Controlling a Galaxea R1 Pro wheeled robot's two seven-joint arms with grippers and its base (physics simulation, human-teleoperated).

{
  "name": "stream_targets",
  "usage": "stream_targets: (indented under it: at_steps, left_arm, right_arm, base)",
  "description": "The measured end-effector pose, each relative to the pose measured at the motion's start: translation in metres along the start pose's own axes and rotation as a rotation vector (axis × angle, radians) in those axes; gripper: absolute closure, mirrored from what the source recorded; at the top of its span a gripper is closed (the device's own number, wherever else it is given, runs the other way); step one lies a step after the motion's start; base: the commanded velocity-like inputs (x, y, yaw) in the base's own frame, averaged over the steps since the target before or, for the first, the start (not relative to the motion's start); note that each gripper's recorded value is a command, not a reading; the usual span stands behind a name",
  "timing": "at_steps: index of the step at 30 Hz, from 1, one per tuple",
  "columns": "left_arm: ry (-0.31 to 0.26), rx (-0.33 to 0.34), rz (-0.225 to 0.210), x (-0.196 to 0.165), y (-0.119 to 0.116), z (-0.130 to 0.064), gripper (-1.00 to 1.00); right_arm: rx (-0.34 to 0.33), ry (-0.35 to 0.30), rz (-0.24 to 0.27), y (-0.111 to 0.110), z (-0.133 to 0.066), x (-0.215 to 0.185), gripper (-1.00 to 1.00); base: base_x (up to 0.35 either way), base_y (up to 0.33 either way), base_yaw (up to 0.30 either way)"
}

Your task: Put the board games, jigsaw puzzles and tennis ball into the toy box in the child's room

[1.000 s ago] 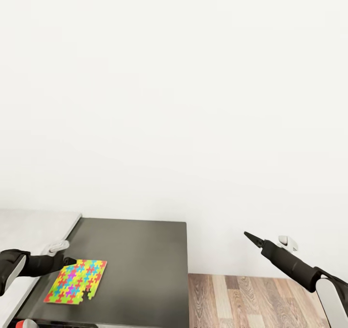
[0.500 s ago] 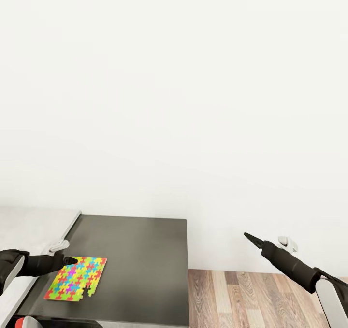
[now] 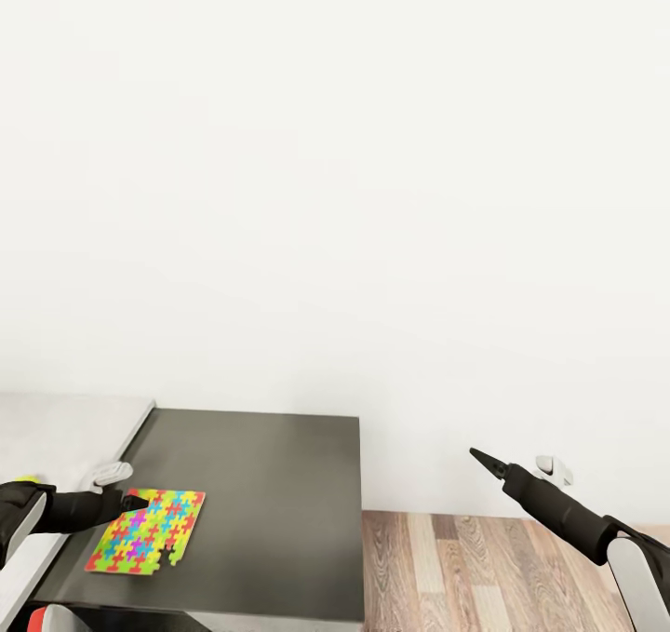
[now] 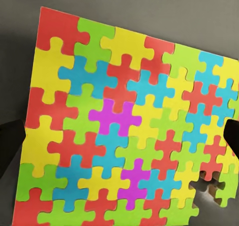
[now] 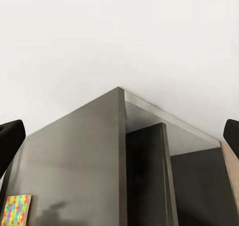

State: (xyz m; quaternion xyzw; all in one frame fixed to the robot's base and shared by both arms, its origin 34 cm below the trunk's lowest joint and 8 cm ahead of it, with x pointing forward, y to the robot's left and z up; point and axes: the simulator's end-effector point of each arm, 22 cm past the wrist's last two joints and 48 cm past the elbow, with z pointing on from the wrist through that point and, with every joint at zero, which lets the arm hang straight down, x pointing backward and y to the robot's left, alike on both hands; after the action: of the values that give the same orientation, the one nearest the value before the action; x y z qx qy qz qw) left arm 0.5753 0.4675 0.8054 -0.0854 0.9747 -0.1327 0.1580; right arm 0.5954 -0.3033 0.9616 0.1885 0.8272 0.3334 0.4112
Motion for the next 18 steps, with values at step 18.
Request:
stream_targets:
  at_steps: [18]
  left_arm:
    - [0.003, -0.011, 0.000, 0.0023, 0.0045, 0.0052, -1.00]
  right_arm:
    - [0.009, 0.009, 0.005, -0.0052, 0.0029, 0.0043, -1.00]
  base:
    - [0.000, 0.000, 0.000]
